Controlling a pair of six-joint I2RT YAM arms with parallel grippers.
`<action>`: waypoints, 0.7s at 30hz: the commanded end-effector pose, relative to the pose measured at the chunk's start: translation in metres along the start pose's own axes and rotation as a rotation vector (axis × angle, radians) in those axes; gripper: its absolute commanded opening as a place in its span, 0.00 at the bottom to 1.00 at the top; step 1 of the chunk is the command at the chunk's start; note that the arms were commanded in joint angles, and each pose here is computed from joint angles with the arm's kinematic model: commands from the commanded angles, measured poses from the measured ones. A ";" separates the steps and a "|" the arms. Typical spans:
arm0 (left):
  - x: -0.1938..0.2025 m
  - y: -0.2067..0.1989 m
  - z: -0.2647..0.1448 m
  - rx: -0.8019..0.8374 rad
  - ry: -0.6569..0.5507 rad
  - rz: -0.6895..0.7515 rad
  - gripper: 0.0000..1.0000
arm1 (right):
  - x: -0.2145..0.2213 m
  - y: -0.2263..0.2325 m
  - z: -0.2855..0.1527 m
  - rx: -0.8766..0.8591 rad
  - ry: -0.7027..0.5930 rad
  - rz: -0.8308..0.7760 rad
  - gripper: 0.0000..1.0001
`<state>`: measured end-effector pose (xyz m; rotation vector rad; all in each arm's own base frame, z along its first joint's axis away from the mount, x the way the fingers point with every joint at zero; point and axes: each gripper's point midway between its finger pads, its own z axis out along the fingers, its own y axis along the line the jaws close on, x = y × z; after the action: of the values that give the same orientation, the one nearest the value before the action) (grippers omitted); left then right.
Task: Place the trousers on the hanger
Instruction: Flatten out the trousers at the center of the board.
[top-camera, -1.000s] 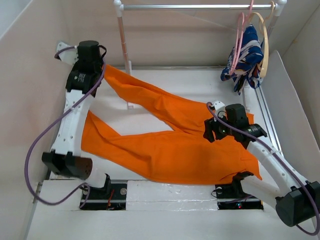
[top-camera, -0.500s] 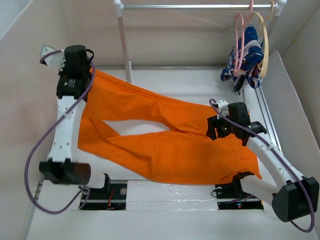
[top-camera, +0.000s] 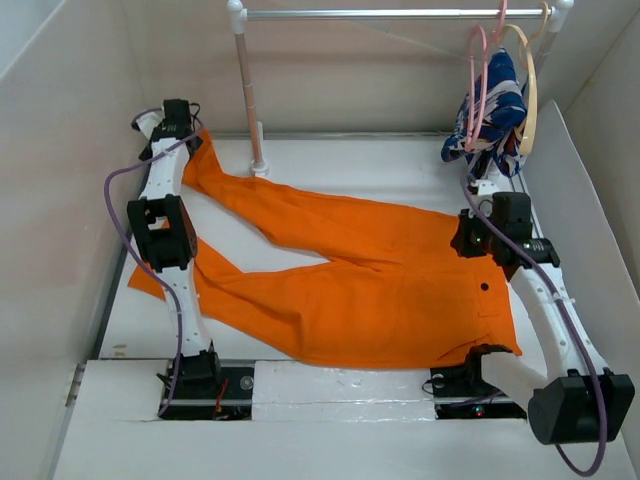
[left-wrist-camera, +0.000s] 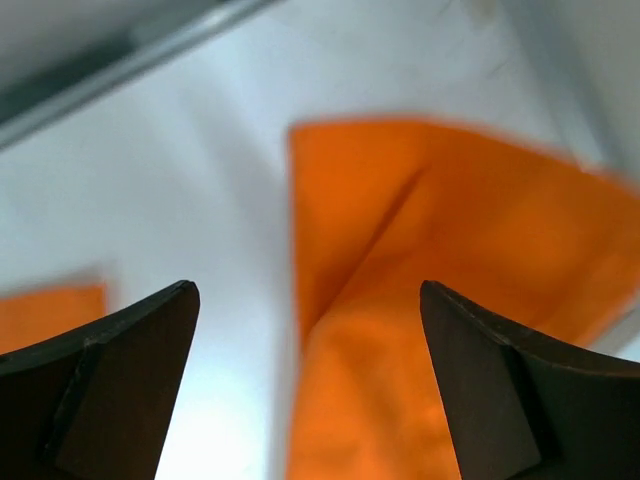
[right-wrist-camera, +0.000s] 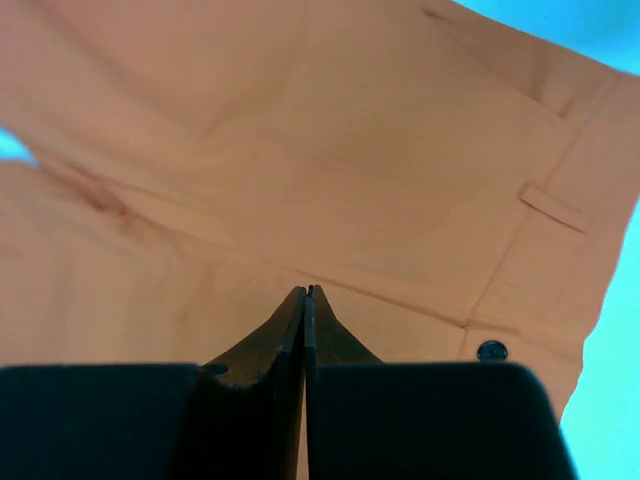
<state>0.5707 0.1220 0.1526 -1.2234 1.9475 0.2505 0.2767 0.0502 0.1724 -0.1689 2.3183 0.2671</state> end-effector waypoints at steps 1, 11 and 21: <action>-0.042 -0.012 -0.084 0.150 -0.086 -0.060 0.89 | -0.019 -0.021 0.007 0.029 -0.067 0.147 0.08; 0.102 0.008 -0.193 0.438 0.019 0.118 0.69 | 0.004 -0.128 0.025 0.262 -0.159 0.481 0.80; 0.162 0.052 -0.220 0.580 0.179 0.166 0.66 | 0.019 -0.224 0.074 0.270 0.000 0.590 0.90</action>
<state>0.3824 -0.0715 0.1547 -0.7653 2.1039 -0.2561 0.3237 -0.1370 0.0492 0.7927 2.3943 0.2137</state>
